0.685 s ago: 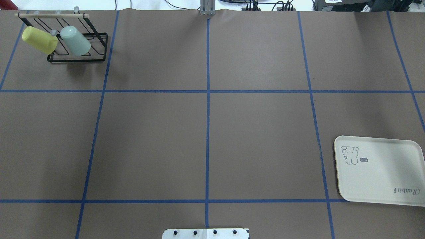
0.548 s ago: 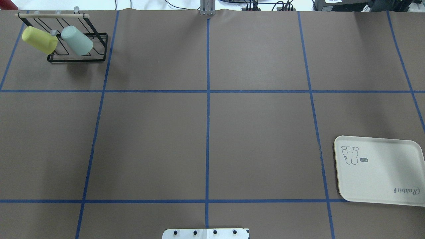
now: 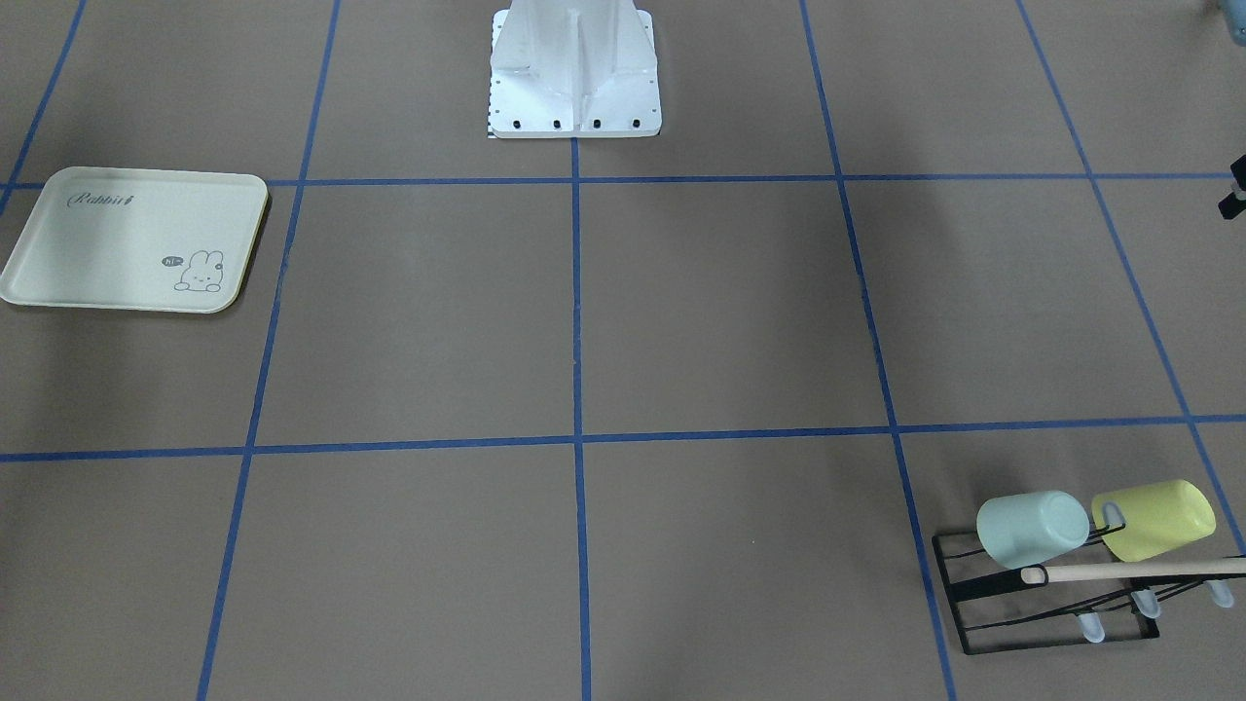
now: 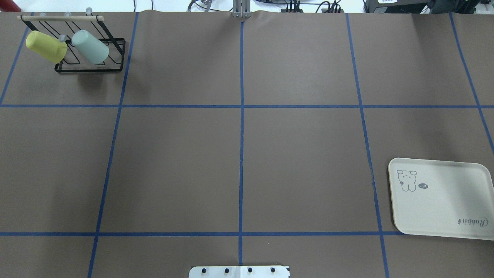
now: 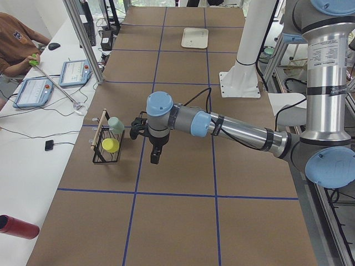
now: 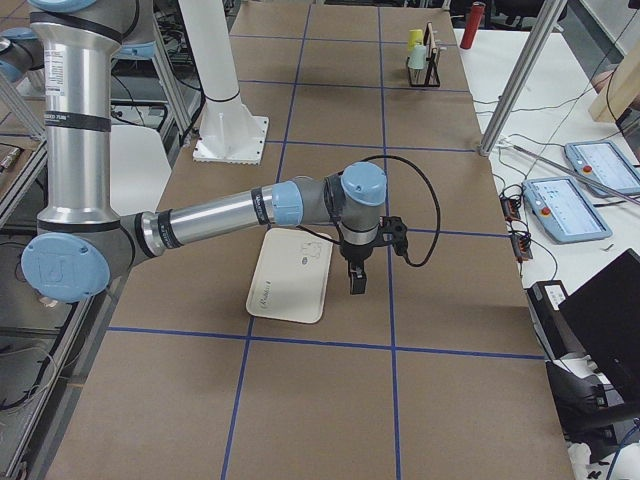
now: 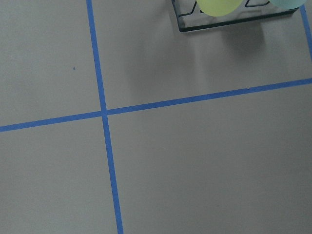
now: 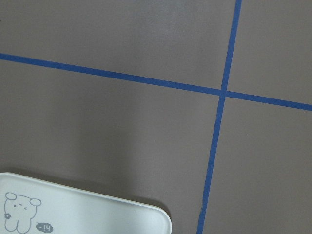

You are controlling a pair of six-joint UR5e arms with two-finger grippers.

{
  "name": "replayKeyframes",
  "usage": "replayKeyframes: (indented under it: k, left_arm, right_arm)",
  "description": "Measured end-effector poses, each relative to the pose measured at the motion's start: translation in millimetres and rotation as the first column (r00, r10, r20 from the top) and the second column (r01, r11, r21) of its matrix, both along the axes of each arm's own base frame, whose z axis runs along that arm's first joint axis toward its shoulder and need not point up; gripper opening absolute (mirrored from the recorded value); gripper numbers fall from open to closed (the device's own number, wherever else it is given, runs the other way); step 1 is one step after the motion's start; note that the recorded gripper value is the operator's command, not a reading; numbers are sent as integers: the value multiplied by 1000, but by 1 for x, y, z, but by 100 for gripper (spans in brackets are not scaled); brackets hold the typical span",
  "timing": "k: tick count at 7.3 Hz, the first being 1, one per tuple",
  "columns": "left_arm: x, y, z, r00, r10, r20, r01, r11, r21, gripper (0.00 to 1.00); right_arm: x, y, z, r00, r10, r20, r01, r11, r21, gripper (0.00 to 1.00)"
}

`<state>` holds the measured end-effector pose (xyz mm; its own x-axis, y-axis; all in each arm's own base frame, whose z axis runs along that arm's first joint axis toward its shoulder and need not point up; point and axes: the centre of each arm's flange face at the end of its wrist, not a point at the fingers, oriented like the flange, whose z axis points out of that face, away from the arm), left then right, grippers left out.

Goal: Left arm grabs green cup and hands to right arm on tray

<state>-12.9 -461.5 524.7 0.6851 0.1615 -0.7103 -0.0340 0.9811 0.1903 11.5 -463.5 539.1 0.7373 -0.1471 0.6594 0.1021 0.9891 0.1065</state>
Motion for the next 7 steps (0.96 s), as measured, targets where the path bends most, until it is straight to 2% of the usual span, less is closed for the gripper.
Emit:
replayKeyframes:
  k: [3, 7]
  left_arm:
    - [8, -4, -7, 1000, 16, 0, -16, 1000, 12, 100]
    - [11, -12, -2, 999, 18, 27, -18, 1000, -21, 100]
  right_arm:
    - [0, 0, 1, 1000, 2, -2, -2, 1000, -3, 100]
    - [1, 0, 0, 1000, 8, -4, -8, 1000, -5, 100]
